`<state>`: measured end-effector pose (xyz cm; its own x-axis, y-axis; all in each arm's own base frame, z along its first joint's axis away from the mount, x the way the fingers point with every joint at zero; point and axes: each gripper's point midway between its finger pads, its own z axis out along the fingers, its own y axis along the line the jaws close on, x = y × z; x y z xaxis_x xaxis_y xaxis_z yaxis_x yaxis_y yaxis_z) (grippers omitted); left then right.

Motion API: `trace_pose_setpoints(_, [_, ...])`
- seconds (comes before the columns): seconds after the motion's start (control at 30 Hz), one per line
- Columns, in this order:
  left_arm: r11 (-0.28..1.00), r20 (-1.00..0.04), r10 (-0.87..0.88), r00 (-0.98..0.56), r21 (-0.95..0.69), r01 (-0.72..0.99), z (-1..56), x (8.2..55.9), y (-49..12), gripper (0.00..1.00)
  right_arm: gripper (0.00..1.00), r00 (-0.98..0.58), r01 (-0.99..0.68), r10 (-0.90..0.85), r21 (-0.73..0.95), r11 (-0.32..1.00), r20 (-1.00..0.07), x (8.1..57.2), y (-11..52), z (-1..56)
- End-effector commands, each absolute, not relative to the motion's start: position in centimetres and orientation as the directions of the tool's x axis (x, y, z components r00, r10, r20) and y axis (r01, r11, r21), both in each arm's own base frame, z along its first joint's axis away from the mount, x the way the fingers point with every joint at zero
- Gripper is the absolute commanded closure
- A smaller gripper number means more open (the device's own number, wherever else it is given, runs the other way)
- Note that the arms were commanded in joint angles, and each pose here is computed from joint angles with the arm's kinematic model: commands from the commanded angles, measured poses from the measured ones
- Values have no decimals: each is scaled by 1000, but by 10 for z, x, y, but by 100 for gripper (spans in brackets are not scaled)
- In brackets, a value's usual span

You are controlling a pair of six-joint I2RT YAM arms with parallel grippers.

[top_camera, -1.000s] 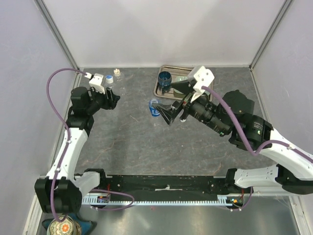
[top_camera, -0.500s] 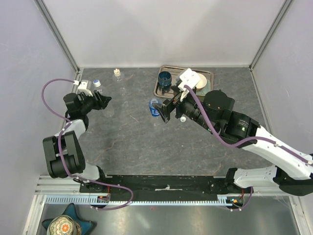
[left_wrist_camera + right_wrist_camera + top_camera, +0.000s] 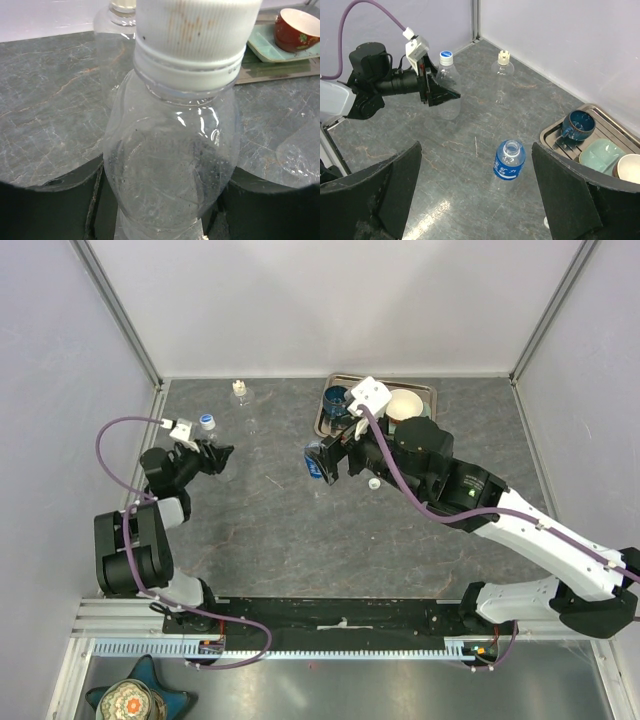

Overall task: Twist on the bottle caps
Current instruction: Place the plastic bottle at the center of the board.

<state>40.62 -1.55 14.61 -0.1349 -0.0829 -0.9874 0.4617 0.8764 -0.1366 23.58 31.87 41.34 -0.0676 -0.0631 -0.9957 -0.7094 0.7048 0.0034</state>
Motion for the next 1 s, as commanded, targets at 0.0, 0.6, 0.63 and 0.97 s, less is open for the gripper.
trace_pose_setpoints(0.0, [881,-998,47,33,57,469,171,405,-21,76,2,-53,-715,14,47,697,-999,236,319,431])
trace_pose_setpoints(0.6, [955,-987,79,-142,34,294,156,376,35,77,2,-79,-742,84,115,661,-993,225,315,432])
trace_pose_setpoints(0.63, [959,-990,49,-131,10,283,159,377,44,76,2,-83,-743,82,116,660,-993,224,315,428])
trace_pose_setpoints(0.97, [955,-988,68,-141,24,295,145,392,79,71,2,-93,-749,93,131,649,-991,222,316,420])
